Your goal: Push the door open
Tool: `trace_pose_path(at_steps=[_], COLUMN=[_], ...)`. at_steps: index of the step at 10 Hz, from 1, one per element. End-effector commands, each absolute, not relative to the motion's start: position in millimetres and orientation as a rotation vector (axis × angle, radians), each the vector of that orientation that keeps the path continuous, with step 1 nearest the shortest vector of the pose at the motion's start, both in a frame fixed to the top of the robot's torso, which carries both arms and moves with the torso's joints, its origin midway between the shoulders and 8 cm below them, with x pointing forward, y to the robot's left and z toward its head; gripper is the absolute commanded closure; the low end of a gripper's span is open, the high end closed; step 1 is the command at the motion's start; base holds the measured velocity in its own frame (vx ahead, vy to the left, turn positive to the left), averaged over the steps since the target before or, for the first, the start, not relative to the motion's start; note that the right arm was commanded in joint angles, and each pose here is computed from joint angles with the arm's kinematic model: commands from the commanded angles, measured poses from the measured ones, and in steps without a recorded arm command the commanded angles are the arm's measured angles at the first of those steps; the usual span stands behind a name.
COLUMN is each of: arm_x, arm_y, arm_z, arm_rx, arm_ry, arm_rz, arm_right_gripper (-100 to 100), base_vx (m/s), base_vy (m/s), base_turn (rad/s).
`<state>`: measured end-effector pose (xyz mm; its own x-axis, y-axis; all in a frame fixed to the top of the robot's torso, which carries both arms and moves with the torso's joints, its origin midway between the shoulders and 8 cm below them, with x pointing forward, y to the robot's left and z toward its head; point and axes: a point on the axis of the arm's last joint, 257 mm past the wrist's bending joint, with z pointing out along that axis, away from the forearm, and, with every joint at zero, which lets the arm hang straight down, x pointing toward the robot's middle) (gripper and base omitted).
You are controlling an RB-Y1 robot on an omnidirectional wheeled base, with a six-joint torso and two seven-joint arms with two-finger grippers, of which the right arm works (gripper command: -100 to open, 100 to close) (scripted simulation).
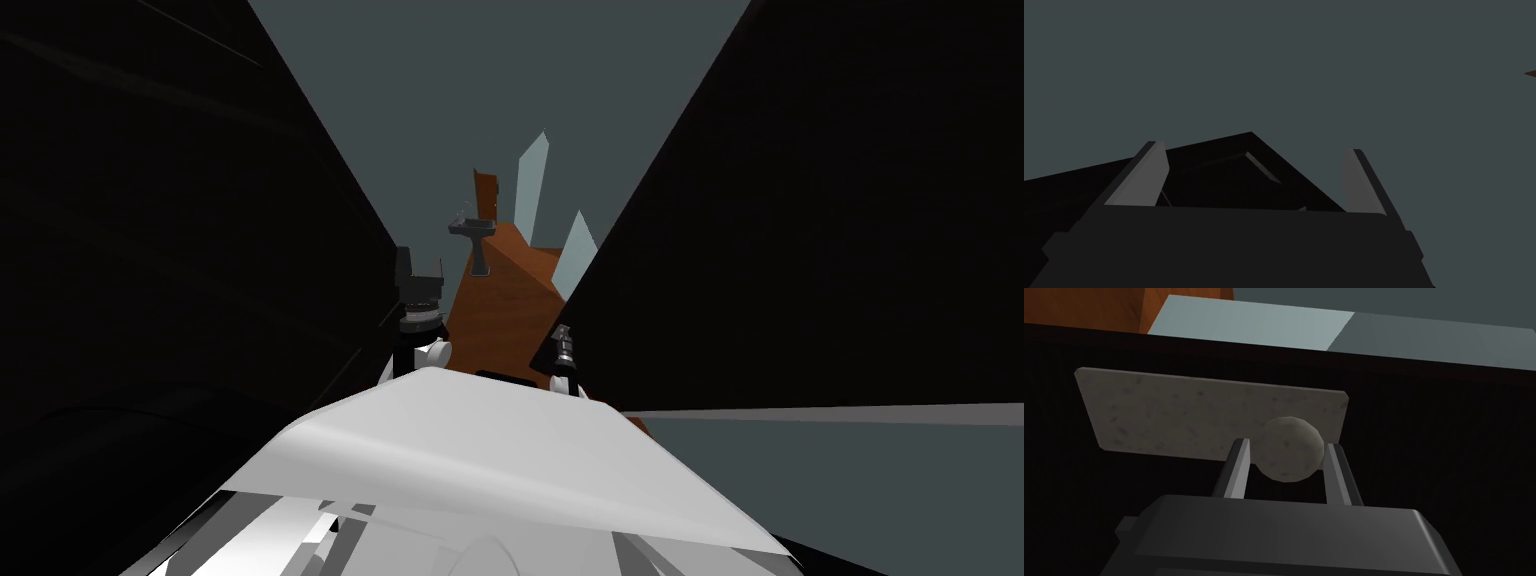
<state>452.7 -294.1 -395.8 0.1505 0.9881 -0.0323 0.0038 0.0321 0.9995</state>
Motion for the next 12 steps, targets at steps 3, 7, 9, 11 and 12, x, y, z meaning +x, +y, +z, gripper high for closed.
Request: trace_pose_path(at_steps=[3,7,9,11,12], arm_x=[450.0,445.9,445.6,446.5,447.1], arm_y=[-331.5,-359.5,-358.7,-357.1,-355.5], arm_z=[-389.6,-387.8,-390.4,-390.4,-390.5], arm_rx=[1.263,1.285,1.299,1.308,1.314], arm_ry=[1.064,1.018,1.011,1.004,1.0], arm_rz=[1.016,0.968,0.968,0.971,0.974], arm_right_gripper=[100,100,-100,-100,-100], base_vx=[0.217,0.196,0.095,-0.181,-0.263], base_vy=[0.04,0.02,0.071,0.133,0.158], base_turn=[-0.065,-0.079,-0.062,-0.044,-0.055])
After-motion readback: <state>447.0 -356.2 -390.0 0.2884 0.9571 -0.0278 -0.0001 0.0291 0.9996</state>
